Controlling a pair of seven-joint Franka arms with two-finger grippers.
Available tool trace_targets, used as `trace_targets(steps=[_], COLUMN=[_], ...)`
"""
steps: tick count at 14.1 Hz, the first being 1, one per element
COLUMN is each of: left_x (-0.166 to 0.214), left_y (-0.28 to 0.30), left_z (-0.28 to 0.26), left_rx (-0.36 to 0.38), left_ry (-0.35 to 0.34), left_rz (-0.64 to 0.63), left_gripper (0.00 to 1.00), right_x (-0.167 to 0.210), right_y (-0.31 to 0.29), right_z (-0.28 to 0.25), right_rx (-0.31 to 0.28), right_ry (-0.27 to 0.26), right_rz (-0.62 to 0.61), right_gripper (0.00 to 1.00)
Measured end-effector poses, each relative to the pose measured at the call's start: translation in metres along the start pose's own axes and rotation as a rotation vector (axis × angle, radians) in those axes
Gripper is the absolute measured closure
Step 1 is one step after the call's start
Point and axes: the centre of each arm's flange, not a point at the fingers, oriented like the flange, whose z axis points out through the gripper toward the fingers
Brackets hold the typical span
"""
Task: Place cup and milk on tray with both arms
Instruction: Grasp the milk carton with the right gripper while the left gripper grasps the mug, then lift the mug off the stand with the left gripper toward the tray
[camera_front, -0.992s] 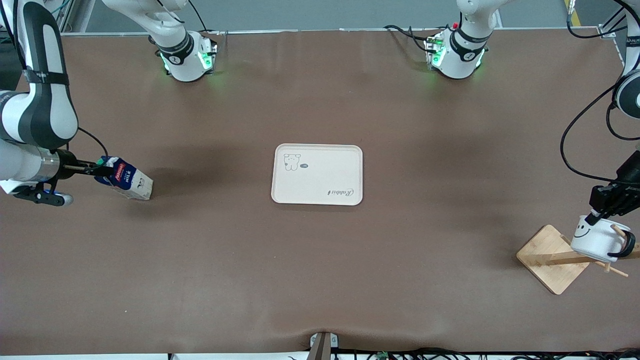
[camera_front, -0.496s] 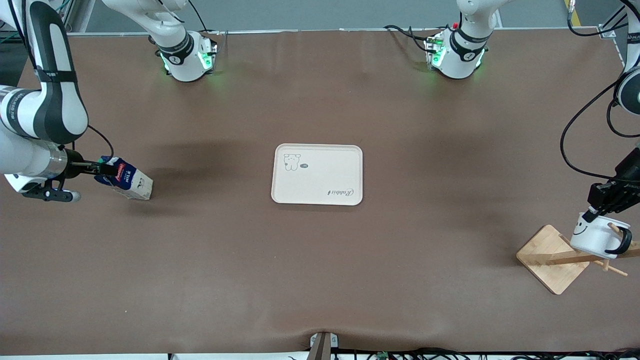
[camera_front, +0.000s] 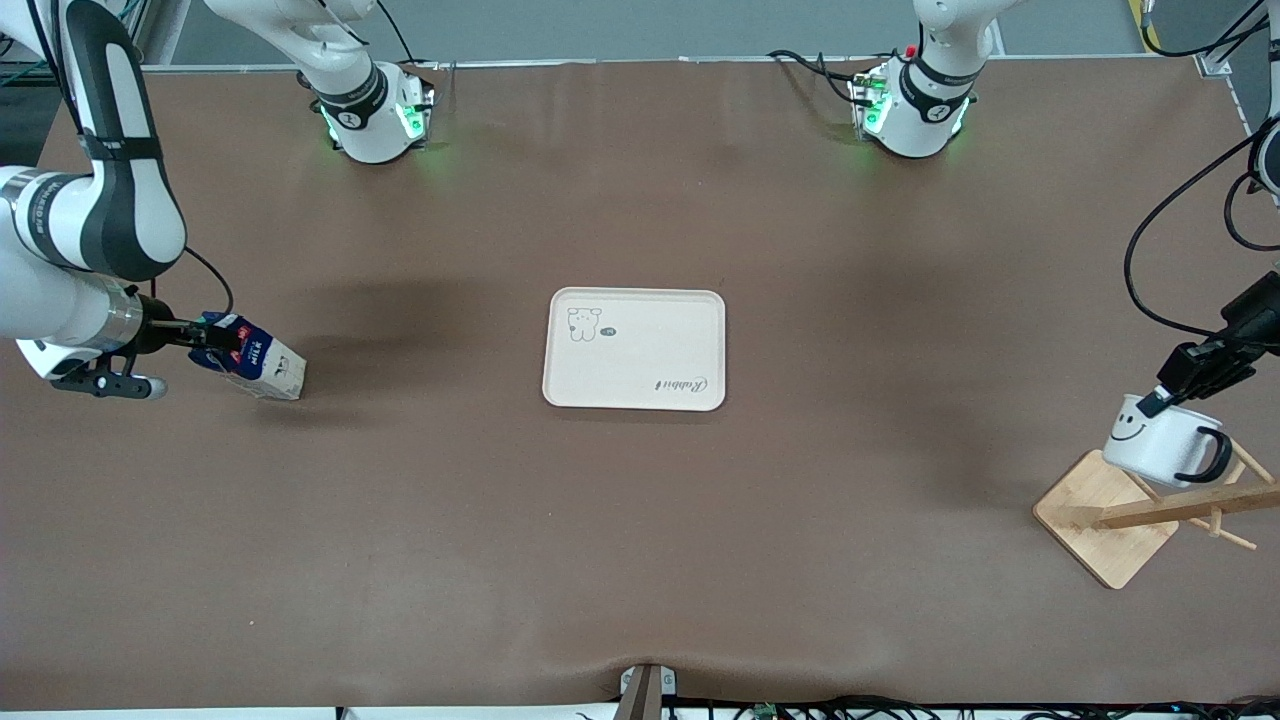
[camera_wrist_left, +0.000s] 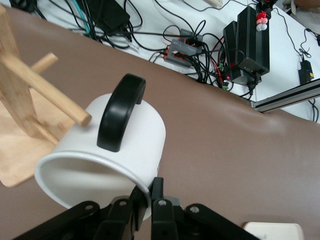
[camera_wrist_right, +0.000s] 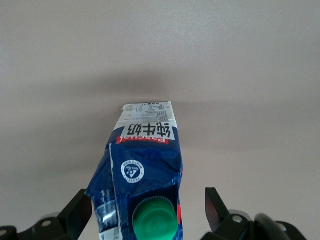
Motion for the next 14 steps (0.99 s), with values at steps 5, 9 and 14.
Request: trace_targets(steps=[5,9,14], left_x=[-0.005,-0.013,-0.038], left_y=[0.027,0.082,0.165], left_z=[-0.002,0.014,0.052], left_rx=[-0.014,0.054,0.131], left_ry=[-0.055,-0.110,-0.179], left_rz=[-0.108,-0.190,-0.314], left_gripper=[0.92,0.92,0.92], right_x=[0.000,-0.001,-0.001], right_y=[0.001,0.005,0.005], right_z=[0.003,0.003,0.002], right_rx=[0.000,0.002,0.002], right_ry=[0.006,0.006,0.007], right_rz=[0.002,0.008,0.009], right_gripper=[0.17,0.41,0.52])
